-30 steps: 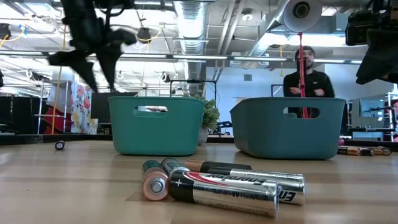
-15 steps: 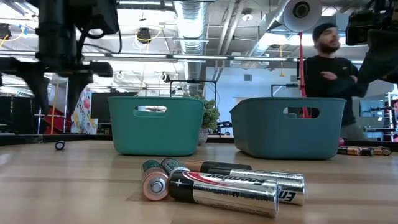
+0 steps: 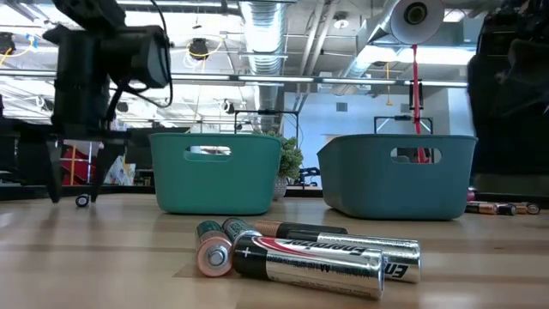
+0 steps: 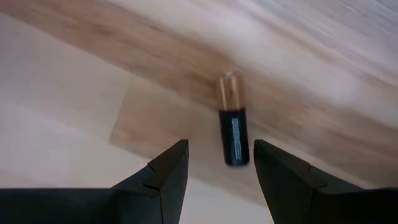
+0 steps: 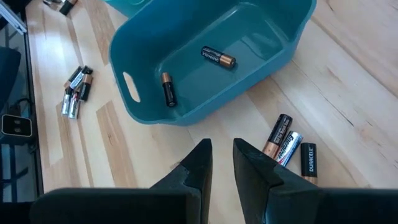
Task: Sort batteries
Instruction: Put the black battery into the blue bin
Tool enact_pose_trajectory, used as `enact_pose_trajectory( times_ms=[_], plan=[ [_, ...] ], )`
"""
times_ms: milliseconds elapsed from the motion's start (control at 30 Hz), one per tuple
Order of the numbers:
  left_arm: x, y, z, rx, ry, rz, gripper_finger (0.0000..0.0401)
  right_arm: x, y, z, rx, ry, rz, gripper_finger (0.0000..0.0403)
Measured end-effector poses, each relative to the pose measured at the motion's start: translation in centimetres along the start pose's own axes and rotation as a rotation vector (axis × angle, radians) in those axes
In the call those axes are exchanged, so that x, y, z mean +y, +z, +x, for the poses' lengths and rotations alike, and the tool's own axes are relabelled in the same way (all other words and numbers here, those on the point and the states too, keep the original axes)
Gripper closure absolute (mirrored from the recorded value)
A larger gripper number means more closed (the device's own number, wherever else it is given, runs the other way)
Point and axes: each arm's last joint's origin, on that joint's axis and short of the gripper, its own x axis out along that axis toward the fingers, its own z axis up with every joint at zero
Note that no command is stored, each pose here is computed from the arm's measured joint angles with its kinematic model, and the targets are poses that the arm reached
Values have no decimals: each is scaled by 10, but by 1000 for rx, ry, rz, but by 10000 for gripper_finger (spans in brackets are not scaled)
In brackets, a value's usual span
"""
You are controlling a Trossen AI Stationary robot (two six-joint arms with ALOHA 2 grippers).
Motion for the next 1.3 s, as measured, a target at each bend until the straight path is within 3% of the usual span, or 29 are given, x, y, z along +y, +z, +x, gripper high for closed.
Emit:
enact_pose_trajectory(
  times_ms=[333, 700, 1000, 1300],
  plan=[
    [-7, 0, 16, -35, 49, 17, 233, 0, 0, 0, 1, 1, -1, 320],
    [-8, 0, 15, -36, 35, 58, 362, 0, 0, 0, 1, 1, -1, 320],
    [-14, -2, 4, -44, 43, 118, 362, 0, 0, 0, 1, 1, -1, 320],
    [-20, 0, -29, -113, 50, 194, 362, 0, 0, 0, 1, 1, -1, 320]
  ],
)
